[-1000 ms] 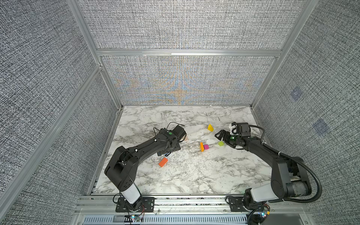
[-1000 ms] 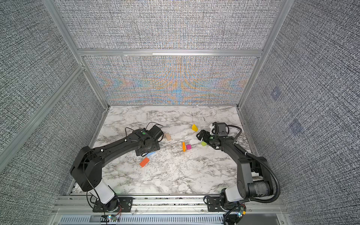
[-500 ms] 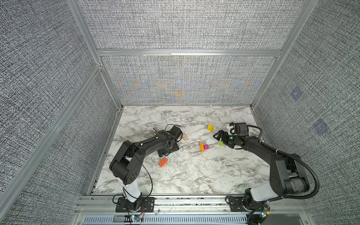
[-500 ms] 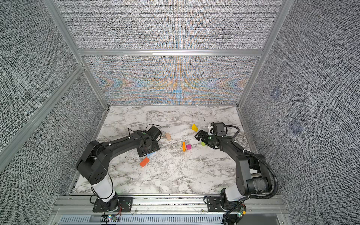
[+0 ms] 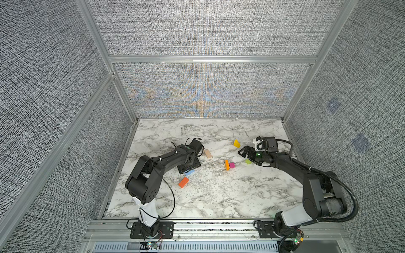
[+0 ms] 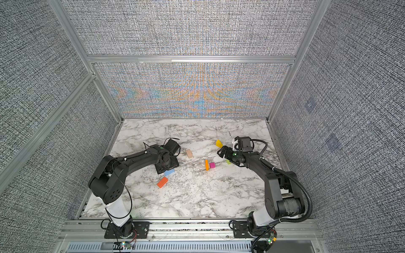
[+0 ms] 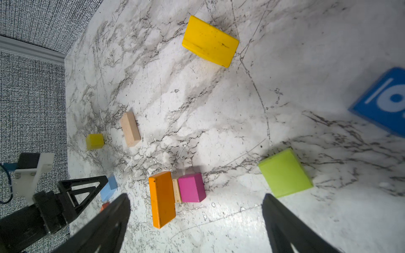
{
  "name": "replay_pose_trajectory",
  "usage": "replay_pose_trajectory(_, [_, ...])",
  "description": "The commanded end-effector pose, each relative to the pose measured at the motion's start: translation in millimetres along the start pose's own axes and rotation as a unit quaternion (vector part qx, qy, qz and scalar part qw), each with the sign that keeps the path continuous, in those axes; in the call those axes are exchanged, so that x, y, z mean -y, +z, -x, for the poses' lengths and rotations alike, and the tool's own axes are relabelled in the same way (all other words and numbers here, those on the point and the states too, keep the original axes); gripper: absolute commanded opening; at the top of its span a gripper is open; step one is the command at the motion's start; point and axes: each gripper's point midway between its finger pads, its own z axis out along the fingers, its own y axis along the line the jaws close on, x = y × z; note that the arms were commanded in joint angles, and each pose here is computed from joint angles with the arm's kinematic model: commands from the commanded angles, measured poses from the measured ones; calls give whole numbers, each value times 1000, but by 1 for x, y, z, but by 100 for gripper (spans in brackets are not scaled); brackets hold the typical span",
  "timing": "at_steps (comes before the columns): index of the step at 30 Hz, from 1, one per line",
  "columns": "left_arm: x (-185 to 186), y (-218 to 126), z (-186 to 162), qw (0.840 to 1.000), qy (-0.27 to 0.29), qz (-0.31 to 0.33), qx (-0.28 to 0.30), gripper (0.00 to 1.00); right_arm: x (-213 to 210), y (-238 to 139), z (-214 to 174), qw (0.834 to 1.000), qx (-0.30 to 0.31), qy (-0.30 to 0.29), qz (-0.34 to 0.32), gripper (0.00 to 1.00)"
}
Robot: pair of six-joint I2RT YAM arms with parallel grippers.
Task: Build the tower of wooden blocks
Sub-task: 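Move the left gripper nearer the robot and grasp the light blue block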
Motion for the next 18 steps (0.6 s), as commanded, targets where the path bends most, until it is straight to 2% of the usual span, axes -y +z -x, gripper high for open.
replay_pose_trajectory(1, [-5,3,-3,1000,8,12,-5,81,-3,-2,3,1000,2,-9,2,96])
replay_pose_trajectory(18, [-1,14,-12,1000,-7,-3,-22,63,-5,-4,2,1000,1,-11,3,96])
